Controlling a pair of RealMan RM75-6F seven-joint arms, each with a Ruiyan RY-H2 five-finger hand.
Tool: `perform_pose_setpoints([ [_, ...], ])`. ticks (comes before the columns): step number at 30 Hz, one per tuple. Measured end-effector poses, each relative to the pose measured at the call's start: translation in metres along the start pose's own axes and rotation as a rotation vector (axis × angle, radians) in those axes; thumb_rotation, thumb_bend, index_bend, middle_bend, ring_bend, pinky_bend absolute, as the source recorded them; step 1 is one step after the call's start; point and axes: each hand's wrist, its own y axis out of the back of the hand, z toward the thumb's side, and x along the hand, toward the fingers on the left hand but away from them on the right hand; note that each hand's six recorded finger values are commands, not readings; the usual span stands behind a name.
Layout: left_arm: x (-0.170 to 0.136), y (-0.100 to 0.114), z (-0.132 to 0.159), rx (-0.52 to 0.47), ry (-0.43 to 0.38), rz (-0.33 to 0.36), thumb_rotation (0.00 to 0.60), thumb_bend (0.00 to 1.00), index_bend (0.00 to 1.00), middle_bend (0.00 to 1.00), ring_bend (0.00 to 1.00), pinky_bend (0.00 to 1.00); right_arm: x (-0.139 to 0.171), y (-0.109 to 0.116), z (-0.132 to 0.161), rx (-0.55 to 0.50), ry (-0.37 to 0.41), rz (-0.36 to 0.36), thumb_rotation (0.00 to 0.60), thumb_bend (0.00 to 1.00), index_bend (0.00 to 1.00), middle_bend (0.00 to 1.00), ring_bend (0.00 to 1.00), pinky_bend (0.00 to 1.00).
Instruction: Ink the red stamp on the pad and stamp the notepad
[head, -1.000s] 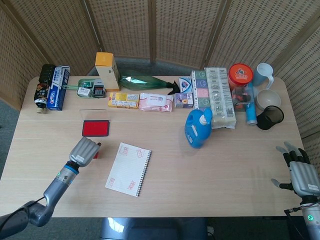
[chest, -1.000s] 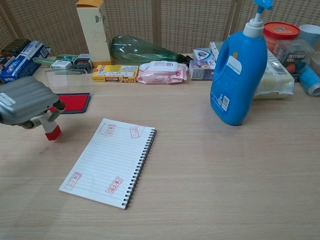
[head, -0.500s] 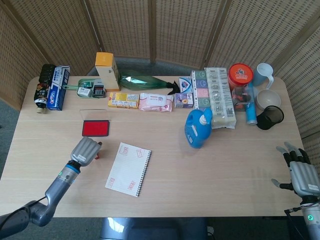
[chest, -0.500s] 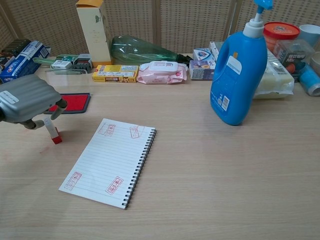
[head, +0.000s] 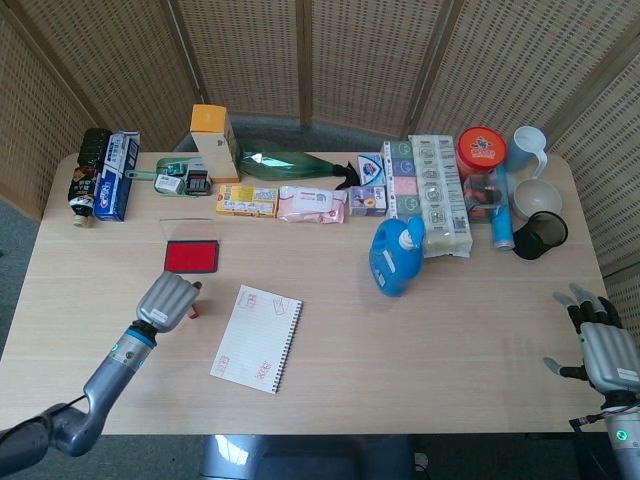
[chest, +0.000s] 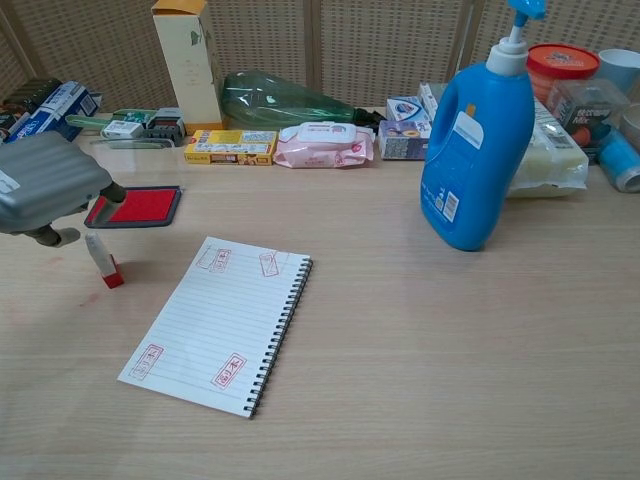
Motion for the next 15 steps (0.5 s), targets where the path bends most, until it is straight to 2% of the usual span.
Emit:
perform_pose_setpoints([
  [7, -0.014, 0.018, -0.020, -0.031, 0.033, 0.051, 0.600, 0.26, 0.55, 1.00, 1.00, 1.00, 0.001, 0.000, 0.002, 0.004, 0.007, -0.004, 0.600, 0.00, 0.12, 0.02, 0.00, 0.00],
  [10, -0.022, 0.028, -0.029, -0.068, 0.055, 0.083, 0.600, 0.25, 0.50, 1.00, 1.00, 1.00, 0.001, 0.001, 0.002, 0.004, 0.009, -0.008, 0.600, 0.00, 0.12, 0.02, 0.00, 0.00],
  [12, -0.031, 0.036, -0.039, -0.107, 0.073, 0.106, 0.600, 0.22, 0.42, 0.90, 0.95, 0.97, 0.002, 0.002, 0.003, 0.003, 0.012, -0.013, 0.600, 0.00, 0.12, 0.02, 0.00, 0.00],
  [13, -0.036, 0.038, -0.043, -0.126, 0.080, 0.111, 0.600, 0.20, 0.35, 0.77, 0.86, 0.91, 0.002, 0.003, 0.003, 0.003, 0.014, -0.016, 0.600, 0.00, 0.12, 0.02, 0.00, 0.00],
  [14, -0.041, 0.040, -0.047, -0.144, 0.085, 0.111, 0.600, 0.17, 0.28, 0.60, 0.73, 0.82, 0.003, 0.003, 0.004, 0.003, 0.018, -0.018, 0.600, 0.00, 0.12, 0.02, 0.00, 0.00],
  [15, -0.048, 0.042, -0.051, -0.169, 0.092, 0.105, 0.600, 0.15, 0.22, 0.49, 0.63, 0.75, 0.003, 0.004, 0.005, 0.003, 0.021, -0.021, 0.600, 0.00, 0.12, 0.02, 0.00, 0.00],
])
